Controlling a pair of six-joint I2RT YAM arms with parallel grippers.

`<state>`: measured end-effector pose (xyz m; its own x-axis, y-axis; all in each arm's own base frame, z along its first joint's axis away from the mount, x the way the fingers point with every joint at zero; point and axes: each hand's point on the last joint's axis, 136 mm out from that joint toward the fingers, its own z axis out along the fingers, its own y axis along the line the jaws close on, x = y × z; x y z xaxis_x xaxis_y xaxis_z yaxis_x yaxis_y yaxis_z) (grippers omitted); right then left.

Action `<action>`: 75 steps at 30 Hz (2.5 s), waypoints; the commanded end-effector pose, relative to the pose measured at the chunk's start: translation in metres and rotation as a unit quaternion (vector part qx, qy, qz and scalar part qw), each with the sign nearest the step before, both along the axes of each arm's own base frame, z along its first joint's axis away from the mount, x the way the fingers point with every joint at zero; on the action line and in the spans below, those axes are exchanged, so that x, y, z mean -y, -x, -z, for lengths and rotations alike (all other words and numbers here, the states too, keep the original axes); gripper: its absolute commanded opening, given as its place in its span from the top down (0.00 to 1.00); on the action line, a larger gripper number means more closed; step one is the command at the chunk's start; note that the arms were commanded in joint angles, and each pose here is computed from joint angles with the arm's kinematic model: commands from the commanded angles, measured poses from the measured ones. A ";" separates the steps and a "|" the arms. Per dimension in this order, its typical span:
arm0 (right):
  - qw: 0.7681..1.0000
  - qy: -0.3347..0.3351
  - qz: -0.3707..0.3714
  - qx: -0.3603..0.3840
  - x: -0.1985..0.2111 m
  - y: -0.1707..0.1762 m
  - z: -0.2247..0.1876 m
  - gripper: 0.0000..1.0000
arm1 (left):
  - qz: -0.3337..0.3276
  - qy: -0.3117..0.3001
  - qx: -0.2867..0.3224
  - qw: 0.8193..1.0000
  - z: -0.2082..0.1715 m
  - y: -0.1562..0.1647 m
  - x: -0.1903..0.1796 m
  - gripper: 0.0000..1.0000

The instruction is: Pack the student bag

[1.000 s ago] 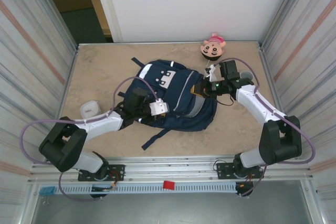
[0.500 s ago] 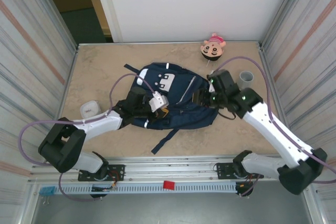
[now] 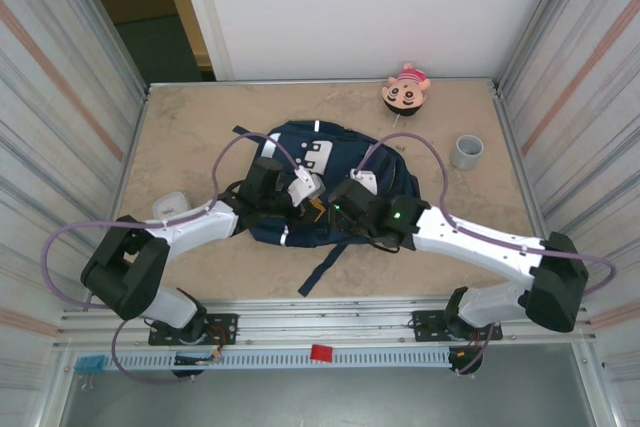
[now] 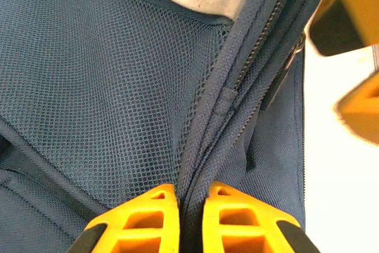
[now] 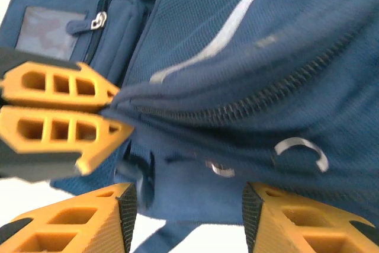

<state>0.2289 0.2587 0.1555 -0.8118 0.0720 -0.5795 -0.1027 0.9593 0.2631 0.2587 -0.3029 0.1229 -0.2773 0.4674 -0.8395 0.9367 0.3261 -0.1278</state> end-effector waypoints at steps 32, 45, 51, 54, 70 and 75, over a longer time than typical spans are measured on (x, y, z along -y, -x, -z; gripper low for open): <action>0.988 0.096 0.119 -0.034 0.153 -0.024 0.018 1.00 | 0.009 -0.044 0.035 0.998 -0.008 0.006 -0.025 0.99; 0.997 0.016 -0.027 -0.074 0.106 -0.017 0.022 1.00 | -0.258 0.050 -0.122 0.957 -0.049 0.001 -0.065 0.34; 0.993 0.013 -0.071 -0.097 0.076 0.014 0.024 1.00 | -0.465 0.043 -0.262 0.844 -0.012 0.021 -0.129 0.26; 0.990 0.010 -0.092 -0.107 0.058 0.026 0.028 1.00 | -0.502 0.055 -0.318 0.803 0.015 0.030 -0.137 0.26; 0.983 -0.046 -0.141 -0.107 -0.051 0.043 0.019 1.00 | -0.536 0.111 -0.349 0.761 0.032 -0.076 -0.153 0.24; 0.981 -0.095 -0.142 -0.096 -0.095 0.031 0.013 1.00 | -0.531 0.126 -0.334 0.769 0.002 -0.098 -0.157 0.23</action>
